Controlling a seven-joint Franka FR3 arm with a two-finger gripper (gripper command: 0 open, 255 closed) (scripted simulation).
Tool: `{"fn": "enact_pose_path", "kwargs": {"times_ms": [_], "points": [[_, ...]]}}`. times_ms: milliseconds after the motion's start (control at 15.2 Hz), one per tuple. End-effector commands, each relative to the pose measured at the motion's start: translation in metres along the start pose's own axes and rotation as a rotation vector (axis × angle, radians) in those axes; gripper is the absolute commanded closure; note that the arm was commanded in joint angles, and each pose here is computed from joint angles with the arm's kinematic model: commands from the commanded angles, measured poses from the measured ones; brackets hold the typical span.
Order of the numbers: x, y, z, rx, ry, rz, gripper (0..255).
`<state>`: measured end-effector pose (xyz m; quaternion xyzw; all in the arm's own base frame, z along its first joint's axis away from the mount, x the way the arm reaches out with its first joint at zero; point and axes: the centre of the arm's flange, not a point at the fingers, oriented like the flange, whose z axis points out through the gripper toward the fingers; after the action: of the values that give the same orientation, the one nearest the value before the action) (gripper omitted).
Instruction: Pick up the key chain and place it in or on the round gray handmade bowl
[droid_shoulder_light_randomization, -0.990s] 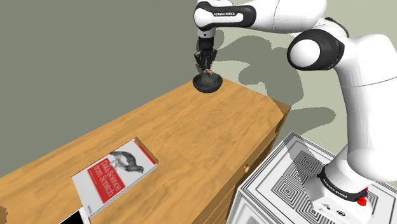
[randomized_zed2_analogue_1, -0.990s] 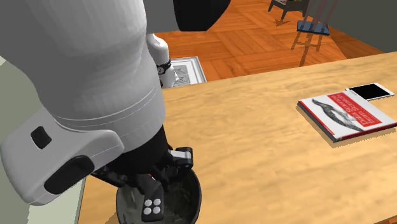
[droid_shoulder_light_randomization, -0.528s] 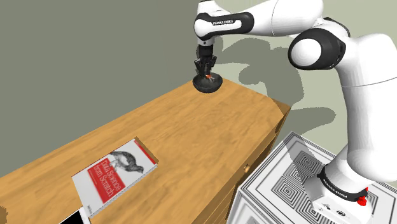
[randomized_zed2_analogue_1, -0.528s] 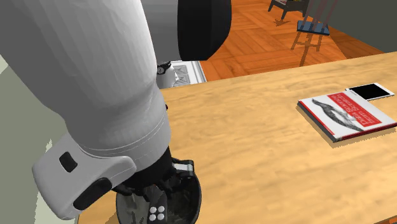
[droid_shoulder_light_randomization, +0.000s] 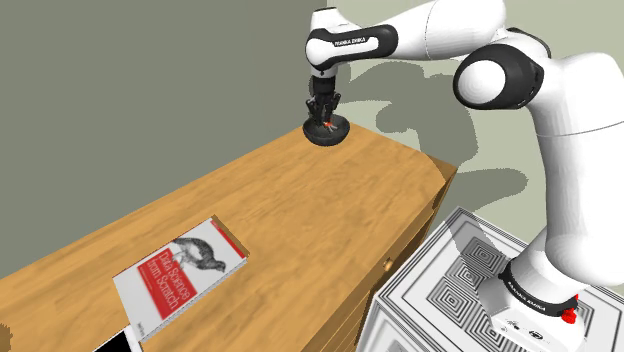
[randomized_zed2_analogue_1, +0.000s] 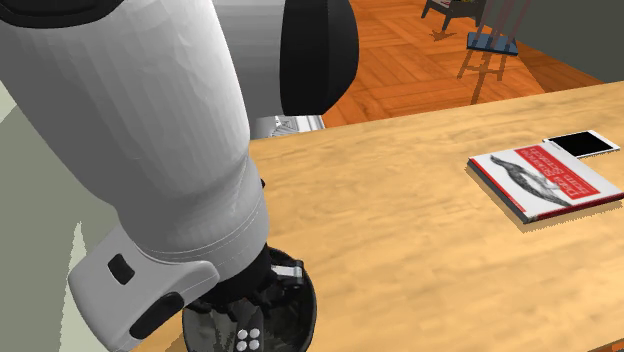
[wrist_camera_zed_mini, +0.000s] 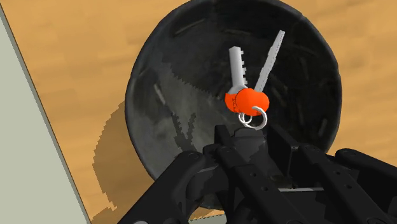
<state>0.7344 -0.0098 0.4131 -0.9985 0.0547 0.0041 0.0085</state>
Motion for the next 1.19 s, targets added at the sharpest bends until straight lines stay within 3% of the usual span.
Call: {"fn": "enact_pose_path", "kwargs": {"times_ms": [0, 66, 132, 462, 726, 1122], "points": [[0.0, 0.0, 0.0, 0.0, 0.0, 0.0, 255], [0.0, 0.0, 0.0, 0.0, 0.0, 0.0, 255], [0.0, 0.0, 0.0, 0.0, 0.0, 0.0, 0], [0.0, 0.0, 0.0, 0.0, 0.0, 0.0, 0], [0.0, 0.0, -0.05, 0.0, 0.0, 0.0, 0], [0.0, 0.0, -0.05, 0.0, 0.0, 0.0, 0]]}}
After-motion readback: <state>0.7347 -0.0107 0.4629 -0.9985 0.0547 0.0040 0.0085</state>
